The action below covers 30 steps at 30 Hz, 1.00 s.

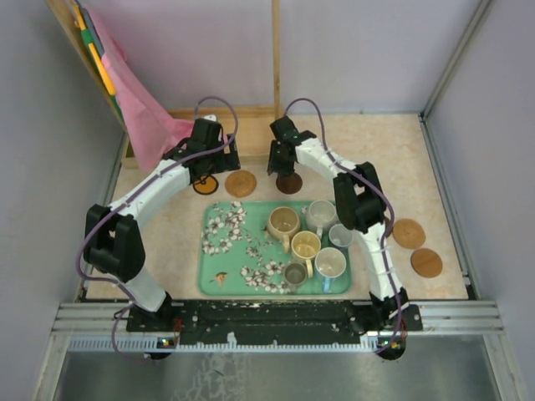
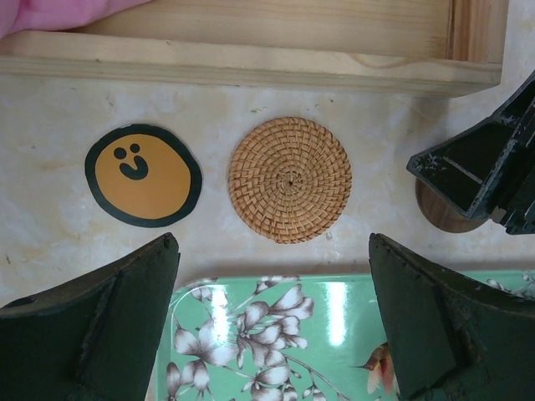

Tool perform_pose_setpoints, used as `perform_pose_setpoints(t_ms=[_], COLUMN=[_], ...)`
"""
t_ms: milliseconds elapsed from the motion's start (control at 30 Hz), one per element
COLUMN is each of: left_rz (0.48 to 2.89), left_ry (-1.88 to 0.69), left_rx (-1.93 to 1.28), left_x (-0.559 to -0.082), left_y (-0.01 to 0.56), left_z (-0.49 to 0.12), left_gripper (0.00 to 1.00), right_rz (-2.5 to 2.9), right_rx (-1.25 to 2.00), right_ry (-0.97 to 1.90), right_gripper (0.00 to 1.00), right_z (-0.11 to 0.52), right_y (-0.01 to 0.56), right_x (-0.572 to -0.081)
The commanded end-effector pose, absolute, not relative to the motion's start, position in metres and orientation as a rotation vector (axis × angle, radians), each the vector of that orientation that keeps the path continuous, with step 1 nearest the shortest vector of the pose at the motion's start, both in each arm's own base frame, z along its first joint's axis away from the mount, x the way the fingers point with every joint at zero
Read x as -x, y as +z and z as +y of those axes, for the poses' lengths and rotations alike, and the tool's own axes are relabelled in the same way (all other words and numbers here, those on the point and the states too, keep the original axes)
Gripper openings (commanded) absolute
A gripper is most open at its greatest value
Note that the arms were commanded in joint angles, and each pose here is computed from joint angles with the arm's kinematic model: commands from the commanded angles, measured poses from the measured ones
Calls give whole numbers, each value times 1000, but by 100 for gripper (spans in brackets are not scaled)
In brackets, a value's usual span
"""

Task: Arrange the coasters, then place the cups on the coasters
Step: Move the coaster to the center of the board.

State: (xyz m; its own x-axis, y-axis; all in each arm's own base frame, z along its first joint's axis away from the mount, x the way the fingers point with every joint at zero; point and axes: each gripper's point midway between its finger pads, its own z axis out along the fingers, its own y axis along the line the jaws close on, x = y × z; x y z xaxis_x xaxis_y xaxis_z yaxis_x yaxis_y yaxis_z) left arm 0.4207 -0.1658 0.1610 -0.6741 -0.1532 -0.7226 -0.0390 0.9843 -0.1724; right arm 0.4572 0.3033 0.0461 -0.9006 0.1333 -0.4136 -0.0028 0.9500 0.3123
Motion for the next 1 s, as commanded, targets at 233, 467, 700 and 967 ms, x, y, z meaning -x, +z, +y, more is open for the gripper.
perform_pose_setpoints(t_ms=[233,467,700,967], left_rz=[2280,2282,2284,2290], left_ry=[-210,-206,-208,-218], left_rx=[132,130,129,129], left_x=[-420,-420,-420,-420], left_y=[171,170,169,166], left_z=[-168,-168,-168,-169], left_gripper=[100,100,100,100], right_rz=[2614,2571,2539,2537], right_rx=[-54,-49,-22,20], right_ry=[458,374,184,123], right_gripper=[37,37,37,37], right_z=[320,302,265,254], right_y=[67,81,85,79], right_x=[-465,-463,-462,-457])
